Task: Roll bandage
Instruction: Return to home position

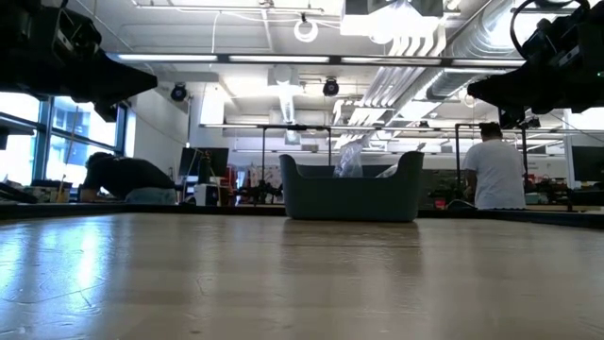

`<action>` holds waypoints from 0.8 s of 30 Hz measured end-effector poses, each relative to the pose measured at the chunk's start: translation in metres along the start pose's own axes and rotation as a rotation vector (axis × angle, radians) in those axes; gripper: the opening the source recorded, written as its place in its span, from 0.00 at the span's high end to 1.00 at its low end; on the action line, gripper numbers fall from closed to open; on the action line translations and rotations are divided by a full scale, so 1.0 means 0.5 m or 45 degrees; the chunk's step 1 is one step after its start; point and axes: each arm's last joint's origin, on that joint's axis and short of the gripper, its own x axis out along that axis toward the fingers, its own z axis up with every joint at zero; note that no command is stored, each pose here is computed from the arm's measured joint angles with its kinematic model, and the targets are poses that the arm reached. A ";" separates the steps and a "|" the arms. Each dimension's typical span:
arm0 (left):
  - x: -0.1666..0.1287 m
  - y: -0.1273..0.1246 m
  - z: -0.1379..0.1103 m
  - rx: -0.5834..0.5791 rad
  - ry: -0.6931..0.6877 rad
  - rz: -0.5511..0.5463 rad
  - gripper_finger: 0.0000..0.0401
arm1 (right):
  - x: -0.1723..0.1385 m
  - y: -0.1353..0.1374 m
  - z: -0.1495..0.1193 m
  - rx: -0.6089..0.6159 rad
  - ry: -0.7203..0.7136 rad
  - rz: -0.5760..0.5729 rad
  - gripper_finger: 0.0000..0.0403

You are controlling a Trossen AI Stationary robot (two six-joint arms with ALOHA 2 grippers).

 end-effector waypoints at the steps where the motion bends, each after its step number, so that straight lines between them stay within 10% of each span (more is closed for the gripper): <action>1: 0.000 0.000 0.000 0.000 0.000 0.000 0.99 | 0.000 0.000 0.000 0.000 0.000 0.000 1.00; 24: 0.001 0.022 0.007 -0.001 -0.048 0.137 0.99 | 0.000 0.000 0.000 0.000 0.000 -0.001 1.00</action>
